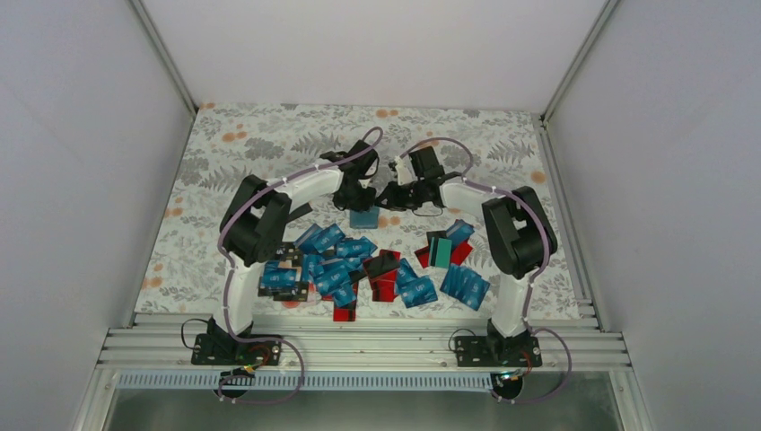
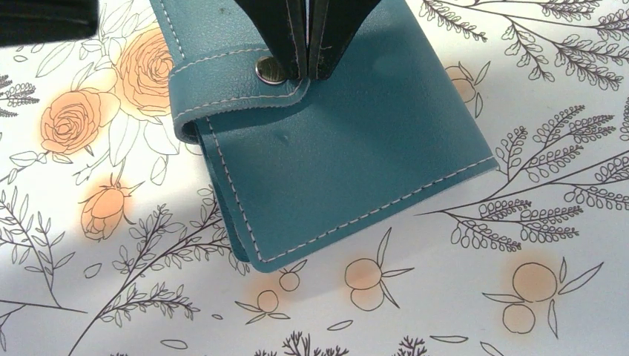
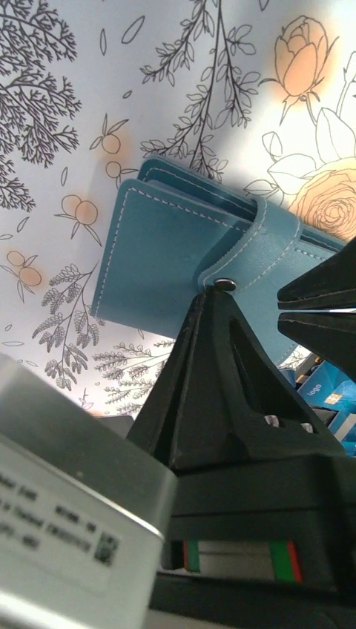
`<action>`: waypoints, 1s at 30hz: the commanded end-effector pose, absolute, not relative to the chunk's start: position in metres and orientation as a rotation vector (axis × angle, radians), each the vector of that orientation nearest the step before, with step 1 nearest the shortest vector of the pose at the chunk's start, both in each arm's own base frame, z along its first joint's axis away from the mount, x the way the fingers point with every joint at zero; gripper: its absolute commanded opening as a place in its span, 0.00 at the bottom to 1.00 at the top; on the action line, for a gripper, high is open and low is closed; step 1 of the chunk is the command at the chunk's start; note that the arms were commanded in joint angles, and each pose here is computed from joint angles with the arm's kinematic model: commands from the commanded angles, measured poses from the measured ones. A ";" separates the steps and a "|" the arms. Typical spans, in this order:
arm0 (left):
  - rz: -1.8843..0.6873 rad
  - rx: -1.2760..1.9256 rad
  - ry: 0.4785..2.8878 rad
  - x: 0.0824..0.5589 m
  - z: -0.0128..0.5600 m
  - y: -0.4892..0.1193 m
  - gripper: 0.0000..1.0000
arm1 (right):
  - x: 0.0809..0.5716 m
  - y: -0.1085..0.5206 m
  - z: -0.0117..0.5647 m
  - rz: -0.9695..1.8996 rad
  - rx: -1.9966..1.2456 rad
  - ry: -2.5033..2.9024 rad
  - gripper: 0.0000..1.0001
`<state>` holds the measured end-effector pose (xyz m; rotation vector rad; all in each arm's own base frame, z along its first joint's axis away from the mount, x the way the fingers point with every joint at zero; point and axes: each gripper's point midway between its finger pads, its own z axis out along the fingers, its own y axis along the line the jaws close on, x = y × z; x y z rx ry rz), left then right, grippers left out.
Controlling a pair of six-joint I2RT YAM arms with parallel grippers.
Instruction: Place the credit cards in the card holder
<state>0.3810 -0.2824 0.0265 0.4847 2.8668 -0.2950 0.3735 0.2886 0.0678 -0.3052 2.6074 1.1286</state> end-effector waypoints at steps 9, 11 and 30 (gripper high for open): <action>-0.281 0.495 2.912 0.370 0.009 -0.272 0.29 | 0.377 0.271 0.083 1.040 -0.275 2.583 0.04; -0.319 0.483 2.860 0.376 0.031 -0.276 0.38 | 0.382 0.267 0.098 1.008 -0.270 2.546 0.05; -0.058 0.225 2.221 0.371 0.219 -0.166 1.00 | 0.368 0.136 0.315 0.441 0.075 1.852 1.00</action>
